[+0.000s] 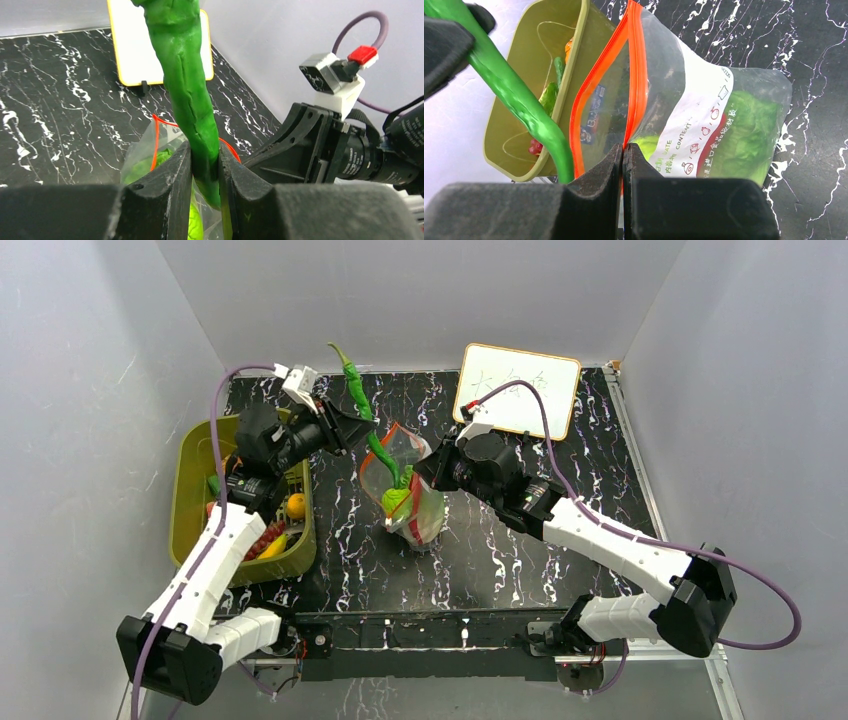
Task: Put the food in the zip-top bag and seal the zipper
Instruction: Place the fake vegetable in the zipper food storage bag.
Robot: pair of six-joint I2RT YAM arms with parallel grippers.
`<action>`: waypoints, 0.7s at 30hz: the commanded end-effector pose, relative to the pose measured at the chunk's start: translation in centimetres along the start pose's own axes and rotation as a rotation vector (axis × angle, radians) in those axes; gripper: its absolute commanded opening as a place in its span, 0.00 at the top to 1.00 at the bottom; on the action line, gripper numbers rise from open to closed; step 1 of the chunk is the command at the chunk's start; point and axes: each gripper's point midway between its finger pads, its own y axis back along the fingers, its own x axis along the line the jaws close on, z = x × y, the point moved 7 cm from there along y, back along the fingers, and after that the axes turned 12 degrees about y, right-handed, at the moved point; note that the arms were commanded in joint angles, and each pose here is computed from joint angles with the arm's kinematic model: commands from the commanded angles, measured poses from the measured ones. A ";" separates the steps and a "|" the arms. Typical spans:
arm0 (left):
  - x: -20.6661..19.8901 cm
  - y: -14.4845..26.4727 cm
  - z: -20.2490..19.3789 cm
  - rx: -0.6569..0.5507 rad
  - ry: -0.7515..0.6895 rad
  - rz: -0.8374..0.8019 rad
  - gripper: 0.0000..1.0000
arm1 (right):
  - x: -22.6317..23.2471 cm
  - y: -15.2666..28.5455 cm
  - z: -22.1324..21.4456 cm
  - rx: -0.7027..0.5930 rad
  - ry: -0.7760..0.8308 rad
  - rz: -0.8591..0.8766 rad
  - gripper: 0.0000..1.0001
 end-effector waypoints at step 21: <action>1.0 -2.6 -7.8 0.082 -0.211 -0.122 1.00 | 3.2 0.8 5.7 -0.198 -0.084 0.114 1.00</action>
